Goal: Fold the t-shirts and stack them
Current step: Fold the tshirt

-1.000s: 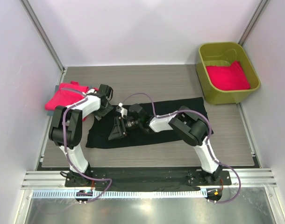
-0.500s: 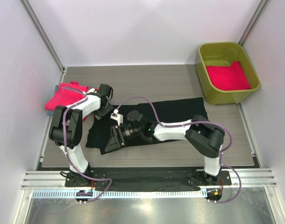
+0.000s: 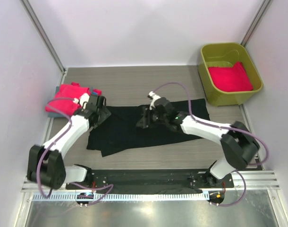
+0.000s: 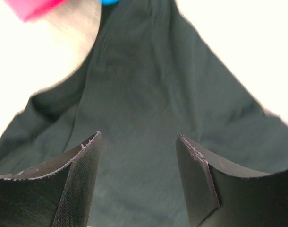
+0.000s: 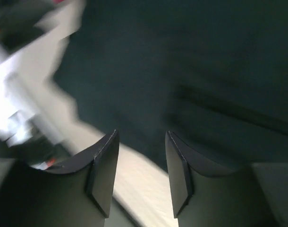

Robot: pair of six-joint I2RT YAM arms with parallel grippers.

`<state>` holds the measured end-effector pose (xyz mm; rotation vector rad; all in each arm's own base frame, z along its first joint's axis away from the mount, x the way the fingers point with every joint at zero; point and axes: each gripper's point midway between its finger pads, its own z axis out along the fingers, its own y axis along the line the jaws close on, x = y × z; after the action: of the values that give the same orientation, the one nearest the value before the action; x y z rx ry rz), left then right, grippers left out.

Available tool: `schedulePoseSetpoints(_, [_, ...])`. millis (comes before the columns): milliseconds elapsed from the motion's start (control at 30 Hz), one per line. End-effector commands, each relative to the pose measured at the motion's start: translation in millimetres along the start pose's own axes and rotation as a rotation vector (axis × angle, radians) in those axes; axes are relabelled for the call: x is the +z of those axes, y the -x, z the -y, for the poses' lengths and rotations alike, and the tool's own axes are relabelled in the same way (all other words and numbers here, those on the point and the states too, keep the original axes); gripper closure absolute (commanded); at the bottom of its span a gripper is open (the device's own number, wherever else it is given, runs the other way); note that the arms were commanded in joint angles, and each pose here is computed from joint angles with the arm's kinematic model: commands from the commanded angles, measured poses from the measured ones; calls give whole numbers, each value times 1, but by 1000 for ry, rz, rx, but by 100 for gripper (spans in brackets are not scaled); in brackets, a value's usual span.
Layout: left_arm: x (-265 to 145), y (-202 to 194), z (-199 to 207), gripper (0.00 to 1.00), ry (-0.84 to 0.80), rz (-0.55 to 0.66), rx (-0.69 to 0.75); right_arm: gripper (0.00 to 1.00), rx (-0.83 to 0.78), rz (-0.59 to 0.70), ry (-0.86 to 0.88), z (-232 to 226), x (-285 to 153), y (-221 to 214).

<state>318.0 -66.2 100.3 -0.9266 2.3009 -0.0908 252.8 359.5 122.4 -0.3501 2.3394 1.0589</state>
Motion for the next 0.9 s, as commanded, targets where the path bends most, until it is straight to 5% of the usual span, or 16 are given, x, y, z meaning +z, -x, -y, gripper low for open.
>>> schedulePoseSetpoints(0, [-13,-18,-11,35,-45,-19,-17,51,-58,90,-379,73,-47,11])
schedulePoseSetpoints(300, [-26,-55,-25,32,-207,-75,-53,98,263,384,-828,195,-168,11])
schedulePoseSetpoints(867, [5,-84,-25,33,-182,-160,-114,99,557,299,-1169,287,-185,-35])
